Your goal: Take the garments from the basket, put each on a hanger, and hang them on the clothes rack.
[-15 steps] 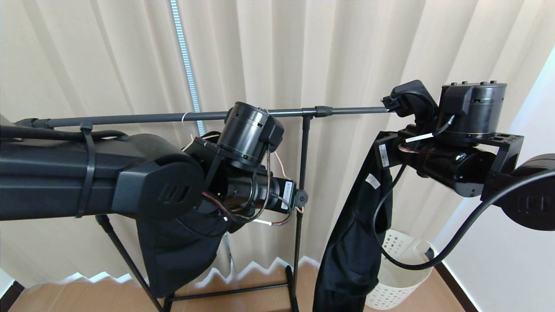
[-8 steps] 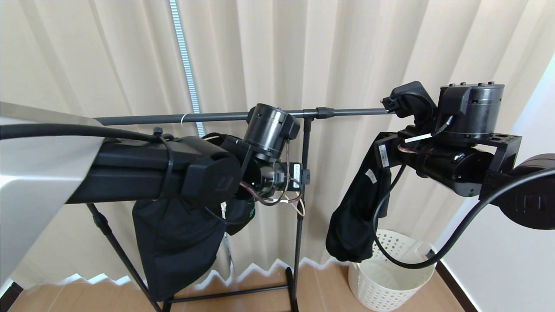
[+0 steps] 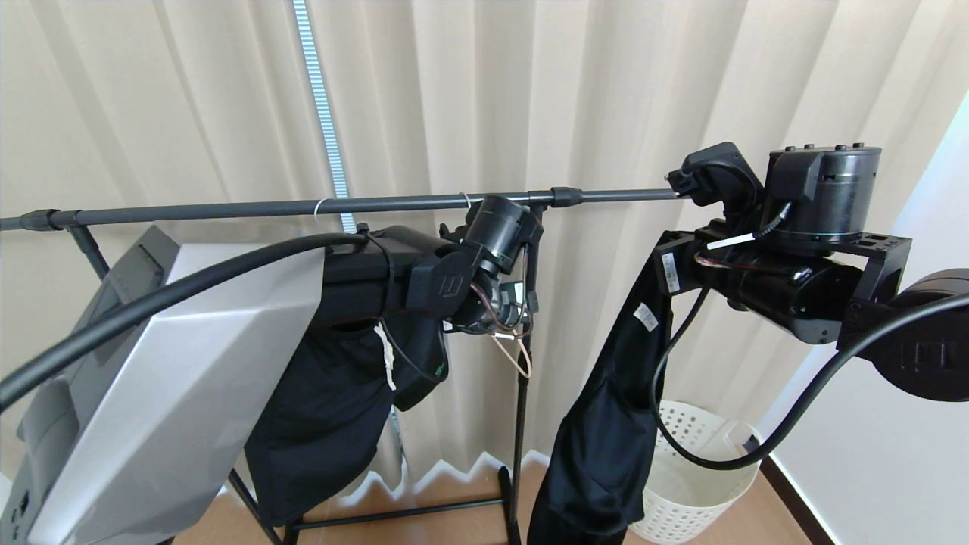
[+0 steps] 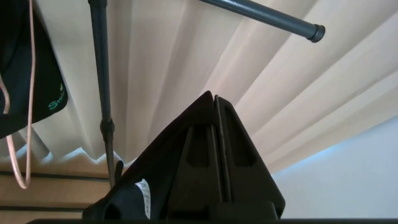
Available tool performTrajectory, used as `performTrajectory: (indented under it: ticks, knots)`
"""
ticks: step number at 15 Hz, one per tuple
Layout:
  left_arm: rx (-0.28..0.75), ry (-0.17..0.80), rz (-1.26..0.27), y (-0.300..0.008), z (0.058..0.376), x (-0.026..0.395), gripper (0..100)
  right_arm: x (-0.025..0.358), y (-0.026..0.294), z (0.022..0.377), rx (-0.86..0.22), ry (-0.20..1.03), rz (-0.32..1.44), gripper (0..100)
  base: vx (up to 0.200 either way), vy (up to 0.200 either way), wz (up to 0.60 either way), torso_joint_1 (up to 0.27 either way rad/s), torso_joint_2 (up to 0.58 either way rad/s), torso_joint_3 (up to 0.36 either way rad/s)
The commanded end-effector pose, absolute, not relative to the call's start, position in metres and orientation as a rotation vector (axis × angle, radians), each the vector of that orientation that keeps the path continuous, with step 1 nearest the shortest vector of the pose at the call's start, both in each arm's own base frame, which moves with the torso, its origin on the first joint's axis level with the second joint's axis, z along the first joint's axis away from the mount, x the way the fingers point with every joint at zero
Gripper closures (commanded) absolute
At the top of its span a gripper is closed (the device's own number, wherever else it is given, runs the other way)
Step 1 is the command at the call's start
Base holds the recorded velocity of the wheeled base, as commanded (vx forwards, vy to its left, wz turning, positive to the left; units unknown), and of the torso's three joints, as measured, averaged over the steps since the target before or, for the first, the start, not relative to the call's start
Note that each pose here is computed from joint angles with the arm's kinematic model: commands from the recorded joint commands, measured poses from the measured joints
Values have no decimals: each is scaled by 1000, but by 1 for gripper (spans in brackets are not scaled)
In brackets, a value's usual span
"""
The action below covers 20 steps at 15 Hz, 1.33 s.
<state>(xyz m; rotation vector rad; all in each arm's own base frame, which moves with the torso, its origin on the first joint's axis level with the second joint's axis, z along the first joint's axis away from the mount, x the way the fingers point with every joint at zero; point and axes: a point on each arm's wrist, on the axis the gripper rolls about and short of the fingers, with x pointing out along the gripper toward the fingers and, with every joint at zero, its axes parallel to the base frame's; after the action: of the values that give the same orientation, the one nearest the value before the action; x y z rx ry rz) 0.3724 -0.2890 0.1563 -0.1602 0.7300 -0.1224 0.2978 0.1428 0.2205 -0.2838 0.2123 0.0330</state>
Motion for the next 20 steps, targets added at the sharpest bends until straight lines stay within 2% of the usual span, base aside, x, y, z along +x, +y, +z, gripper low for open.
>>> performTrajectory:
  ticks: [1,10,15,20]
  knots:
    - [-146,760,-93,-292,134,381,0,298,144,220,-286,214,36,100,0,0,0,0,0,0]
    - [-89,700,90,-274,136,388,0,298,144,220,-284,214,36,100,0,0,0,0,0,0]
    - [-86,694,105,-272,134,391,0,298,144,220,-284,213,36,100,0,0,0,0,0,0]
    - [-113,677,152,-255,141,399,0,299,144,218,-286,217,36,100,0,0,0,0,0,0]
